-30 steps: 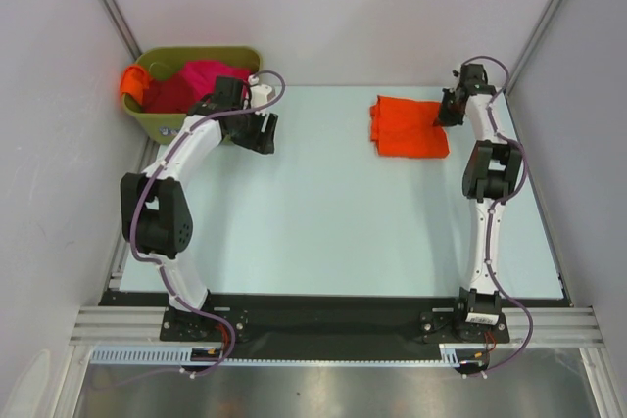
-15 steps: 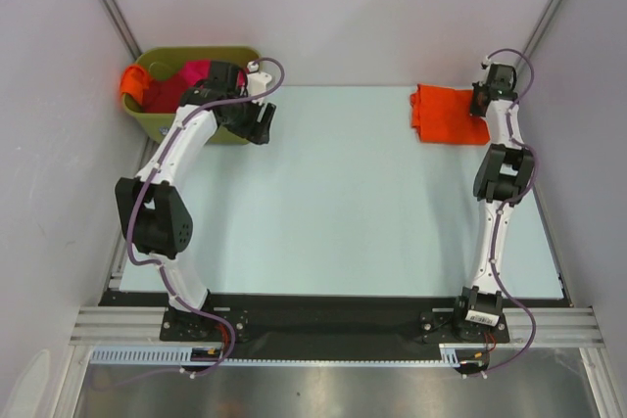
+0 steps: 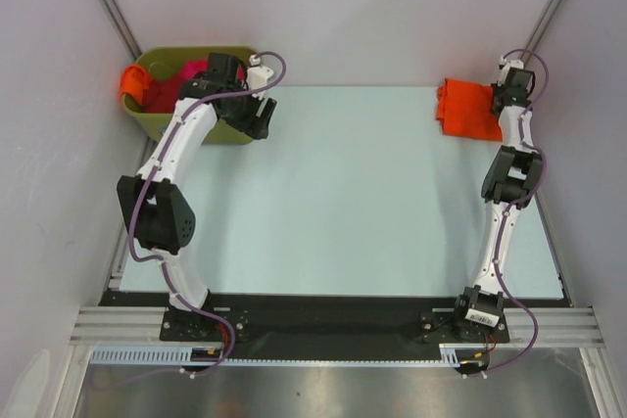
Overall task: Fold and stack the t-shirts
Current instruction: Neatly place the folded tshirt to the corner
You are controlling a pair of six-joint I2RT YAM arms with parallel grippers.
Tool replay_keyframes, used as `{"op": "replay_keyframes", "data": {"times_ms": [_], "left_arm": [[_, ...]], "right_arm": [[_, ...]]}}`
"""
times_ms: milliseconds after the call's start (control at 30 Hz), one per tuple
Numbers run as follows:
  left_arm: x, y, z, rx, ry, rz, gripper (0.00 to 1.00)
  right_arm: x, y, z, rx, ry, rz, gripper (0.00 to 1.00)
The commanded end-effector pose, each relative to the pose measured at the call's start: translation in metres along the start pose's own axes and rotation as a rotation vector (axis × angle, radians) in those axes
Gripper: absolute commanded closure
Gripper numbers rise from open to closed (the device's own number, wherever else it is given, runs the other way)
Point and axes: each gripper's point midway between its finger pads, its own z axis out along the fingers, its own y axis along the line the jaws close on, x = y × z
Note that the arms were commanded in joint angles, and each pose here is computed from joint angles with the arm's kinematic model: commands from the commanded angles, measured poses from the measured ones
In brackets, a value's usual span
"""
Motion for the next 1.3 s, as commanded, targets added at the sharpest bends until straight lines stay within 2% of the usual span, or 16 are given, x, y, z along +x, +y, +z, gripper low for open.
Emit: {"op": "replay_keyframes", "data": {"times_ms": [0, 33, 167, 200, 300, 400, 533, 667, 833, 867, 1033, 1067, 1100, 1133, 1200, 1267], "left_arm": [[-0.010, 0.003, 0.001, -0.014, -0.006, 0.042, 0.23], [-0.012, 0.003, 0.001, -0.014, -0.011, 0.043, 0.23], [-0.014, -0.002, 0.003, -0.003, -0.011, 0.054, 0.22], [-0.014, -0.004, 0.003, 0.000, -0.011, 0.055, 0.22], [-0.012, -0.005, 0.002, 0.002, -0.008, 0.057, 0.22], [-0.014, -0.006, -0.001, 0.001, -0.015, 0.064, 0.21], [-0.016, -0.007, -0.006, -0.001, -0.027, 0.067, 0.21], [-0.019, -0.010, -0.016, -0.003, -0.050, 0.067, 0.21], [-0.024, -0.009, -0.036, -0.031, -0.088, 0.075, 0.20], [-0.024, -0.009, -0.040, -0.036, -0.093, 0.073, 0.20], [-0.006, -0.013, -0.061, -0.050, -0.124, 0.029, 0.19], [-0.003, -0.011, -0.064, -0.059, -0.133, 0.017, 0.19], [0.009, -0.014, -0.068, -0.060, -0.128, 0.007, 0.19], [0.017, -0.015, -0.070, -0.069, -0.124, -0.005, 0.19], [0.041, -0.018, -0.065, -0.069, -0.101, -0.024, 0.19], [0.049, -0.021, -0.075, -0.088, -0.134, -0.032, 0.19]], "right_arm": [[-0.020, -0.016, 0.004, 0.052, -0.082, -0.048, 1.00], [-0.023, -0.016, 0.004, 0.059, -0.090, -0.059, 0.96], [-0.036, -0.019, -0.001, 0.085, -0.122, -0.081, 0.66], [-0.044, -0.021, -0.005, 0.095, -0.136, -0.081, 0.55], [-0.068, -0.027, -0.021, 0.143, -0.169, -0.070, 0.34], [-0.086, -0.011, -0.039, 0.132, -0.178, -0.099, 0.22], [-0.111, 0.002, -0.075, 0.148, -0.198, -0.069, 0.14], [-0.097, 0.027, -0.090, 0.100, -0.128, 0.029, 0.00], [-0.091, 0.042, -0.123, 0.092, -0.086, 0.196, 0.00], [-0.107, 0.037, -0.144, 0.093, -0.115, 0.222, 0.00], [-0.083, 0.074, -0.198, -0.047, -0.045, 0.268, 0.00], [-0.096, 0.075, -0.227, -0.072, -0.079, 0.310, 0.00], [-0.091, 0.085, -0.238, -0.111, -0.068, 0.320, 0.00], [-0.059, 0.097, -0.242, -0.135, 0.000, 0.315, 0.00], [-0.058, 0.111, -0.280, -0.187, -0.021, 0.364, 0.00], [-0.018, 0.131, -0.296, -0.214, 0.048, 0.375, 0.00]]}}
